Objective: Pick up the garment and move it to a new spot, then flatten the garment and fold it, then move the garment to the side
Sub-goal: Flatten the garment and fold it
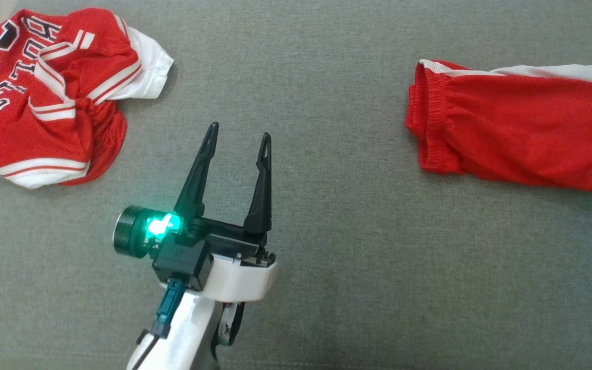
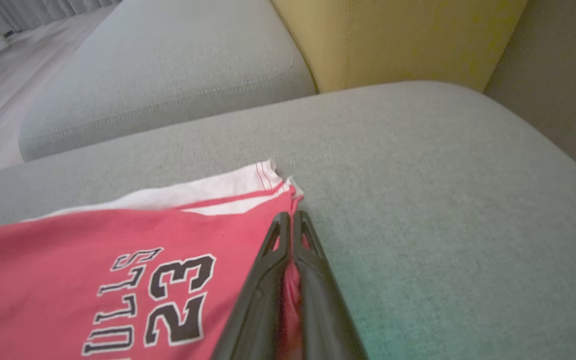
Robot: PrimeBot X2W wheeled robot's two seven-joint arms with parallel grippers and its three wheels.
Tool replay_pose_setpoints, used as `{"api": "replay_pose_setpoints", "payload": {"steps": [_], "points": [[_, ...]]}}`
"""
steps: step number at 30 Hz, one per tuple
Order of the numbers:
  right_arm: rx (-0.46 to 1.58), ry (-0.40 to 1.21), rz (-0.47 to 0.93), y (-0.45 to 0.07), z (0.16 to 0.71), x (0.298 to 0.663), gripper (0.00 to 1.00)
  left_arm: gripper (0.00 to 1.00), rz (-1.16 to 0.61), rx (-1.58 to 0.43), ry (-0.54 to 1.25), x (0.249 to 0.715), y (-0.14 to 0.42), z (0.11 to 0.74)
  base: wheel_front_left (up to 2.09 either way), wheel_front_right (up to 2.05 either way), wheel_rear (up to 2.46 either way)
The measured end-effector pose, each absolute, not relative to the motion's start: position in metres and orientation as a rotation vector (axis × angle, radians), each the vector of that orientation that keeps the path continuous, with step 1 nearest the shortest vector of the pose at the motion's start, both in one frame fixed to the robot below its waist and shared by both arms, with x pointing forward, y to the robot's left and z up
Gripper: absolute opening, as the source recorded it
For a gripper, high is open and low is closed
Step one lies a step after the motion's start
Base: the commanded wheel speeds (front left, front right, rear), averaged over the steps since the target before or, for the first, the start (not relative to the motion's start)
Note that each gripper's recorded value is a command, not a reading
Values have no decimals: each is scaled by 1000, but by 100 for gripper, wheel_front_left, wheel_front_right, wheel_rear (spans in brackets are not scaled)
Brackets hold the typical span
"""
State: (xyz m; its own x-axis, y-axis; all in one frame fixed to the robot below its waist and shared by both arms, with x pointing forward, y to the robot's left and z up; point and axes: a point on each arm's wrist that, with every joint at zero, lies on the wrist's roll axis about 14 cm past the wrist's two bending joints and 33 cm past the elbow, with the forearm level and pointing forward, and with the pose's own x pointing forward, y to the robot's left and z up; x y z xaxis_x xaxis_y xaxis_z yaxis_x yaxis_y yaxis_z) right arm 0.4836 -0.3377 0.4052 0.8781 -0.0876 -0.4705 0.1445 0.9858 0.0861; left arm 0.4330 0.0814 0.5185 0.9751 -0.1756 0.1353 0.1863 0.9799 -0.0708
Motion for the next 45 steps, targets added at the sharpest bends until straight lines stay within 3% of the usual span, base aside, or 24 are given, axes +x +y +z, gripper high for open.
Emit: {"api": "replay_pose_setpoints", "payload": {"steps": [4,8,14,19,20,21,24,27,33,38,45], "points": [[118,375,-87,-331,435,497,0,100,-201,-80,-128,432,77,518,0,0,0],[99,233,35,-293,477,517,0,100,-199,-77,-132,429,78,521,0,0,0],[68,106,347,-176,526,527,0,100,-178,-68,-139,422,87,525,0,0,0],[27,211,627,-74,506,497,0,100,-142,-62,-125,415,99,522,0,0,0],[14,246,666,-62,496,488,35,100,-135,-60,-124,415,102,522,0,0,0],[16,275,692,-52,488,482,100,100,-128,-59,-122,415,104,521,0,0,0],[51,306,738,-33,476,468,100,100,-107,-58,-118,414,110,520,0,0,0],[92,235,725,-31,489,469,100,100,-92,-56,-123,414,115,522,0,0,0],[151,48,513,-90,517,471,100,100,-83,-82,-117,400,116,523,0,0,0],[205,-95,315,-138,526,443,100,100,-73,-99,-99,384,118,519,0,0,0],[190,-14,196,-158,490,389,100,100,-56,-124,-61,356,122,507,0,0,0]]}}
